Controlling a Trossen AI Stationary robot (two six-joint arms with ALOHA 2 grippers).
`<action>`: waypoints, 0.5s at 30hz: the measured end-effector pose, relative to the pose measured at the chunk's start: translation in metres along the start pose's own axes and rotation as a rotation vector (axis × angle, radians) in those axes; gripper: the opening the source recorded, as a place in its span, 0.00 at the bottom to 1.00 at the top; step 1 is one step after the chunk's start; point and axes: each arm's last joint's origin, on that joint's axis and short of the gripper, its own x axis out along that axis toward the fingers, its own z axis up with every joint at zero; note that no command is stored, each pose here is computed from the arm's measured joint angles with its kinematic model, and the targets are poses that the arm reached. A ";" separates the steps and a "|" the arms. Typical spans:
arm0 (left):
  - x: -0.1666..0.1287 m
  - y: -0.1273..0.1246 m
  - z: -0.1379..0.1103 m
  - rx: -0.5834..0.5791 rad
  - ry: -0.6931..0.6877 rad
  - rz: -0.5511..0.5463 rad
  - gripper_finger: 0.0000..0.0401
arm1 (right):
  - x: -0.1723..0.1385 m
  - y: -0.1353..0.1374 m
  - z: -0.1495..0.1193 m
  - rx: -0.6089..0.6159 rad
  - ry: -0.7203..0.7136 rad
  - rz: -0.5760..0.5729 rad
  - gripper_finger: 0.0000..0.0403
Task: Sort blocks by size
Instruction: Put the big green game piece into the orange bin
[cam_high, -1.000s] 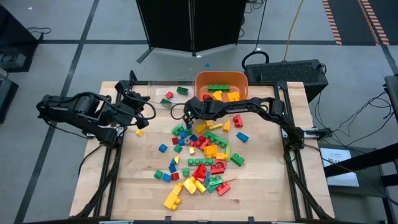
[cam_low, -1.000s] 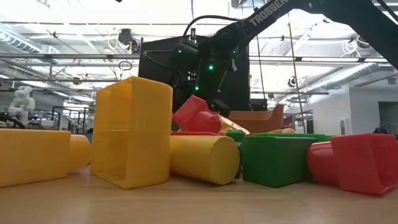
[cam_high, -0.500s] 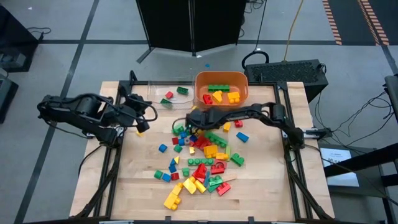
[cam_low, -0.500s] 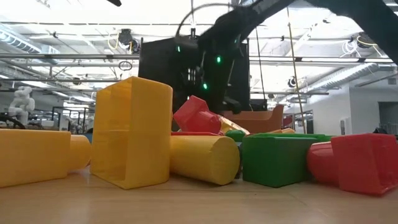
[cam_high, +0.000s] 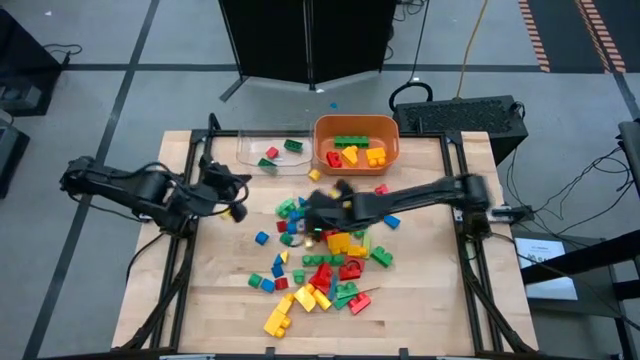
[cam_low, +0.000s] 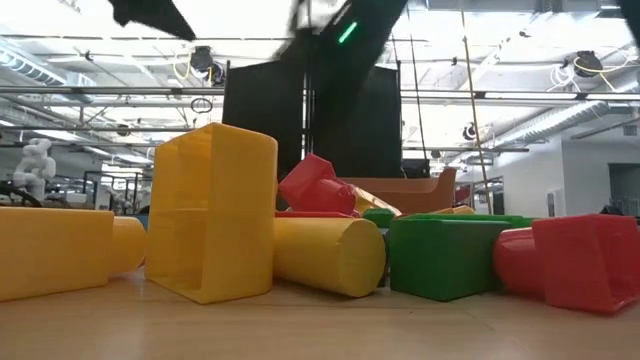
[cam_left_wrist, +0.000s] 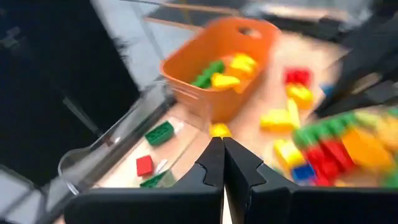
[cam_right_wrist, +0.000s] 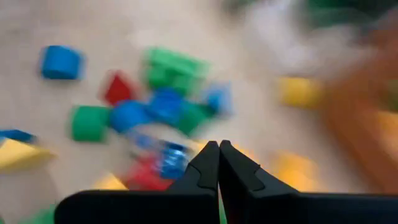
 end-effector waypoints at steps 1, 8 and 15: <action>0.008 -0.003 -0.006 -0.056 -0.029 0.026 0.00 | -0.020 -0.007 0.004 0.024 -0.034 -0.019 0.00; 0.082 -0.036 -0.048 -0.381 -0.161 0.054 0.00 | -0.154 -0.076 0.007 0.251 -0.270 -0.076 0.00; 0.154 -0.056 -0.063 -0.291 -0.075 0.285 0.00 | -0.221 -0.109 -0.008 0.324 -0.387 0.036 0.00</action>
